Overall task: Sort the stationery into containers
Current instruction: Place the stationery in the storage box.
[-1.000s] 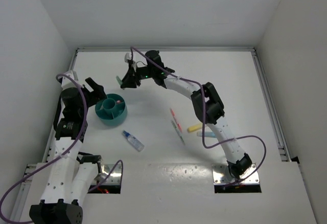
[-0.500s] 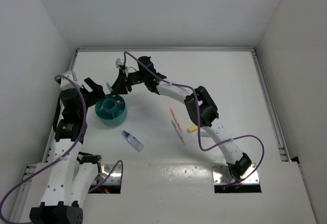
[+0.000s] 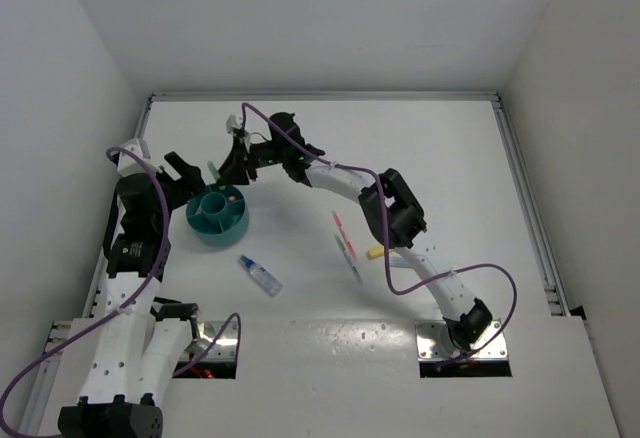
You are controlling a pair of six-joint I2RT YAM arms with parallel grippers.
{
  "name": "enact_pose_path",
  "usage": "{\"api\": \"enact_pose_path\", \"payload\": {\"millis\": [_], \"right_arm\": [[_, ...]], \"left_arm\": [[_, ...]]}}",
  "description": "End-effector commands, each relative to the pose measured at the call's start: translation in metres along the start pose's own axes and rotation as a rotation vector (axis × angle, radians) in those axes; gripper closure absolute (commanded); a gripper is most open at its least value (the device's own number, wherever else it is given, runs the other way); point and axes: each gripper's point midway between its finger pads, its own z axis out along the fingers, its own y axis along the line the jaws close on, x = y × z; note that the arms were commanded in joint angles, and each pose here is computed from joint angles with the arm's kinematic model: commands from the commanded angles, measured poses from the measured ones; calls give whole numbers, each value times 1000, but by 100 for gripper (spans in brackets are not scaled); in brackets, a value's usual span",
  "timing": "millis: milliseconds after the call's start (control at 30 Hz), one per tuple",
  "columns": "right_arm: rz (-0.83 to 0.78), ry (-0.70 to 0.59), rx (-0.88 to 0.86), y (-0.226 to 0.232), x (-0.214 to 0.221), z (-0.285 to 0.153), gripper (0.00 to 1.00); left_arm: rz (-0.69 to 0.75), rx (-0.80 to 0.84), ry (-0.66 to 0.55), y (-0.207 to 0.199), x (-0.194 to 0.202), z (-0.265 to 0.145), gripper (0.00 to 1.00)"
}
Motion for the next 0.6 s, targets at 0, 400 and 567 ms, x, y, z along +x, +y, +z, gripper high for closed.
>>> {"api": "enact_pose_path", "payload": {"millis": [0,400,567], "right_arm": [[-56,-22,5,-5,-1,5,99],[-22,-1,15,-9,14,0,71],[-37,-13,42,-14,-2,-5,53]], "left_arm": [[-4,16,-76,-6,-25,-4,11],[-4,16,-76,-6,-25,-4,11],[-4,16,-76,-6,-25,-4,11]]}}
